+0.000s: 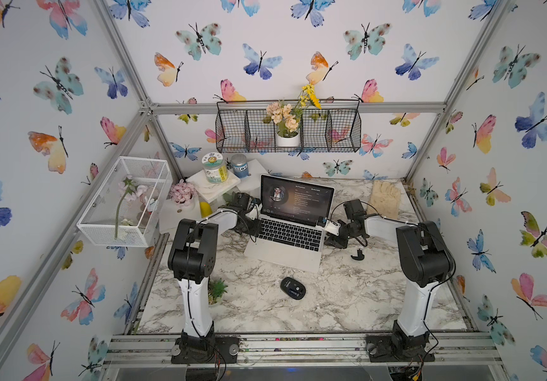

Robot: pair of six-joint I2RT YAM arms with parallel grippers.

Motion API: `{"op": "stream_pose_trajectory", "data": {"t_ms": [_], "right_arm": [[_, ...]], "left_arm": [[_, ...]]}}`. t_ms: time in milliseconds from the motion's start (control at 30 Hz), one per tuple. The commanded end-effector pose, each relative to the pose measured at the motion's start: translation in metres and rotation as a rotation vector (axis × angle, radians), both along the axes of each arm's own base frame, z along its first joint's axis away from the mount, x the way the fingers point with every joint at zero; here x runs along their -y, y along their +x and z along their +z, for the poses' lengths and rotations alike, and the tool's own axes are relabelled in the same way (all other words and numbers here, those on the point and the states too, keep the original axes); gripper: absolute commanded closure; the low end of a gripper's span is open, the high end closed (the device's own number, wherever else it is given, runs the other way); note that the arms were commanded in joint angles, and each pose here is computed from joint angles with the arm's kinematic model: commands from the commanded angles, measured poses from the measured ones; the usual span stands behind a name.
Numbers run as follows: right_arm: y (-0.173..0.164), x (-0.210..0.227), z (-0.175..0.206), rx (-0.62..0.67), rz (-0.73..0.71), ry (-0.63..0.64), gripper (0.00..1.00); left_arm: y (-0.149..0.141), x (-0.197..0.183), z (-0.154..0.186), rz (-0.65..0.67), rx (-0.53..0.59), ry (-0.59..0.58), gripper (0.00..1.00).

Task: Remove the wireless mouse receiver from the laptop
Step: Take out the USB plug from the USB port.

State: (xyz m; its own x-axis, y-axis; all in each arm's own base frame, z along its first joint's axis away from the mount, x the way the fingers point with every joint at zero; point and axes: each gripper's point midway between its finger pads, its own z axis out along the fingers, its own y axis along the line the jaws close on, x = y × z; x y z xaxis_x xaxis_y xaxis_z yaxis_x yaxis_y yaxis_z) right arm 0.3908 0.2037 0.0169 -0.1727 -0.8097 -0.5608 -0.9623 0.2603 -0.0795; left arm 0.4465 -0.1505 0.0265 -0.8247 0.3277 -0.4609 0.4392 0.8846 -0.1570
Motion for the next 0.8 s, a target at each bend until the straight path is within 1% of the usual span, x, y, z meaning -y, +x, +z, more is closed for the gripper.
{"op": "stream_pose_trajectory", "data": {"t_ms": [0,67,200,367,433,600,767], "right_arm": [[-0.015,0.002,-0.022,-0.092,0.013,-0.018,0.54],[-0.016,0.0,-0.024,-0.1,0.015,-0.018,0.57],[-0.016,-0.003,-0.023,-0.097,0.011,-0.023,0.66],[-0.008,-0.007,-0.013,-0.036,0.015,0.0,0.65],[-0.005,-0.011,-0.012,-0.032,0.021,0.012,0.66],[-0.004,-0.023,-0.006,-0.027,0.035,0.061,0.83],[-0.007,-0.02,-0.006,-0.011,0.026,0.047,0.89]], "left_arm": [[-0.026,-0.016,-0.042,0.001,-0.126,0.113,0.6],[-0.027,-0.015,-0.043,-0.001,-0.132,0.107,0.61],[-0.028,-0.014,-0.045,-0.007,-0.138,0.111,0.64],[-0.03,-0.01,-0.045,-0.02,-0.14,0.1,0.66],[-0.03,-0.008,-0.046,-0.023,-0.144,0.096,0.68],[-0.032,-0.009,-0.048,-0.023,-0.158,0.104,0.7],[-0.033,-0.009,-0.05,-0.023,-0.172,0.112,0.74]]}}
